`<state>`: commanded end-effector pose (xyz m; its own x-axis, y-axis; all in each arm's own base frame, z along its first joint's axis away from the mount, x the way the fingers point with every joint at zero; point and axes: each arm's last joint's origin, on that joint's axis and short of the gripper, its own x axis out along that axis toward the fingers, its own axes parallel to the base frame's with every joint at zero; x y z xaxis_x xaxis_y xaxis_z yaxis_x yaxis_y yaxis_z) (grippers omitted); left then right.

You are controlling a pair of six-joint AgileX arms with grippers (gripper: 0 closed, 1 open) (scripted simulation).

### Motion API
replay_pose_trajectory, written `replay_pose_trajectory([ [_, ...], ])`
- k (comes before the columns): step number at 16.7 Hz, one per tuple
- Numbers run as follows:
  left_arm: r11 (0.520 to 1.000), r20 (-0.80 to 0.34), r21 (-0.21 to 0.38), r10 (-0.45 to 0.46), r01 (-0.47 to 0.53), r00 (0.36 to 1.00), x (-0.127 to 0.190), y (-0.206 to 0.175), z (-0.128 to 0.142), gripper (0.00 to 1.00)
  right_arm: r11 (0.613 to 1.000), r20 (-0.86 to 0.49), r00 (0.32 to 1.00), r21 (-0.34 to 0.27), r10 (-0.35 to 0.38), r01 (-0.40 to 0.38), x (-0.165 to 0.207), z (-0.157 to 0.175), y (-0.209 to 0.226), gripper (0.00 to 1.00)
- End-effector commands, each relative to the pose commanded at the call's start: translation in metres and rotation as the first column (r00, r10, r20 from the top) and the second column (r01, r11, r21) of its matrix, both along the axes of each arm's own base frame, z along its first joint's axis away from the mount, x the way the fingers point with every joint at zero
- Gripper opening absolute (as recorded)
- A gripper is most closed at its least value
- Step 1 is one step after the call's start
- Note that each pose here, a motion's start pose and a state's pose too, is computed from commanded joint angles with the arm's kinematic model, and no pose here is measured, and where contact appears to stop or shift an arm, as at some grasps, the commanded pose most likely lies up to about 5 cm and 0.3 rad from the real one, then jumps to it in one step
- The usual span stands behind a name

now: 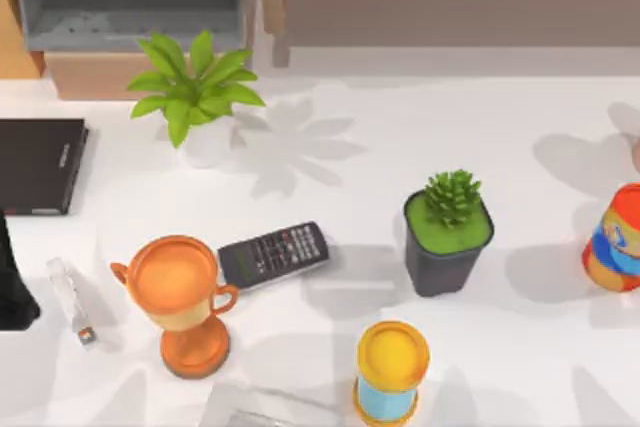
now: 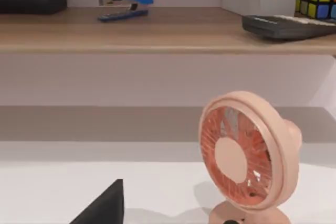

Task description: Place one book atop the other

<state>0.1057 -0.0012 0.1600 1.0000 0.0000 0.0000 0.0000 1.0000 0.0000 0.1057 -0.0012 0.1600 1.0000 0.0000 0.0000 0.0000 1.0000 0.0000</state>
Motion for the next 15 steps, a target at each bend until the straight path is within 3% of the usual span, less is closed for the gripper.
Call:
replay_pose_trajectory([
  [4,1.000,0.010,-0.001,-0.001,0.001,1.000,0.001,-0.001,0.007,1.00,1.000,0.000,1.000,0.000,0.000,0.000,0.000,0.000,0.000,1.00],
  [9,1.000,0.056,-0.008,-0.008,0.008,0.998,0.014,-0.004,0.060,1.00,1.000,0.000,1.000,0.000,0.000,0.000,0.000,0.000,0.000,1.00],
  [15,1.000,0.007,-0.015,-0.013,0.013,1.000,0.088,-0.015,0.126,1.00,1.000,0.000,1.000,0.000,0.000,0.000,0.000,0.000,0.000,1.00],
])
